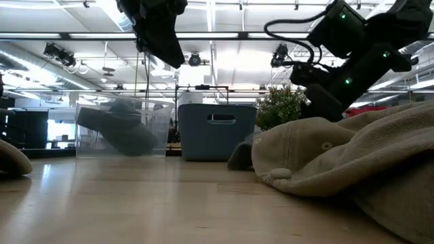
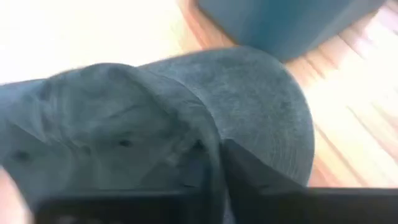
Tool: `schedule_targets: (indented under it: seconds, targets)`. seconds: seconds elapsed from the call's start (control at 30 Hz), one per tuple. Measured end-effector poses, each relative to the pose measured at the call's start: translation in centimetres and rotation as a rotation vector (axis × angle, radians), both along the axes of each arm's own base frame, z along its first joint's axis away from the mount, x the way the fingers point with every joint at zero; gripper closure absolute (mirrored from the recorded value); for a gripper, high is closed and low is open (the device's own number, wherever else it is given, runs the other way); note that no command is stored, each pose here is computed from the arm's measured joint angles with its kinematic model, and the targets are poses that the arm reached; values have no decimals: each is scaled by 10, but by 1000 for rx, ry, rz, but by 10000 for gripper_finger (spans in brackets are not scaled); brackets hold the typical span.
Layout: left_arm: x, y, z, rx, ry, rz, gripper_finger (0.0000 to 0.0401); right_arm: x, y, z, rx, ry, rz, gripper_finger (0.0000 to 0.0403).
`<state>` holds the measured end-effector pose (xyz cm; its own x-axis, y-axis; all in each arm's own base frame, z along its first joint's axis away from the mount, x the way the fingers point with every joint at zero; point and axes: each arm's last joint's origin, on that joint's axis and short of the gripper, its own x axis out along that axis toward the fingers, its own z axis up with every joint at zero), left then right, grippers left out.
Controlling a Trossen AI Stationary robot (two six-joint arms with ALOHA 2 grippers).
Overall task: Pick & Place hat
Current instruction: Put the left blue cap into the transparent bin
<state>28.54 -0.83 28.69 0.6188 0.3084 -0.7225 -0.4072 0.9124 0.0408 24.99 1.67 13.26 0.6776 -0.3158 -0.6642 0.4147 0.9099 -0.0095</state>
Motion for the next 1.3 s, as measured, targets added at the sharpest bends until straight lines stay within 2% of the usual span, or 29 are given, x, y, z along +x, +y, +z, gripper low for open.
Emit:
schedule_targets:
  seconds: [0.03, 0.2, 0.27, 0.53, 0.73, 0.93, 1.07, 1.3]
  targets:
    - [0, 0, 0, -12, -7, 13, 234, 2, 0, 3, 11, -14, -8, 387]
    - [5, 0, 3, -80, -98, 86, 234, 21, 7, 34, 90, -140, -43, 382]
    - [8, -1, 6, -85, -140, 81, 234, 30, 12, 48, 93, -172, -29, 390]
    - [17, -4, 15, 24, -220, -47, 234, 51, 31, 90, 85, -212, 111, 395]
    - [20, -12, 18, -16, -257, -137, 234, 52, 29, 92, 80, -215, 86, 394]
    - [41, -26, -6, -16, -223, -182, 234, 56, 23, 85, 77, -200, 56, 394]
    - [53, -29, -28, 22, -161, -151, 234, 56, 22, 83, 57, -185, 40, 394]
    - [59, -28, -42, 57, -112, -121, 235, 56, 23, 82, 60, -177, 72, 394]
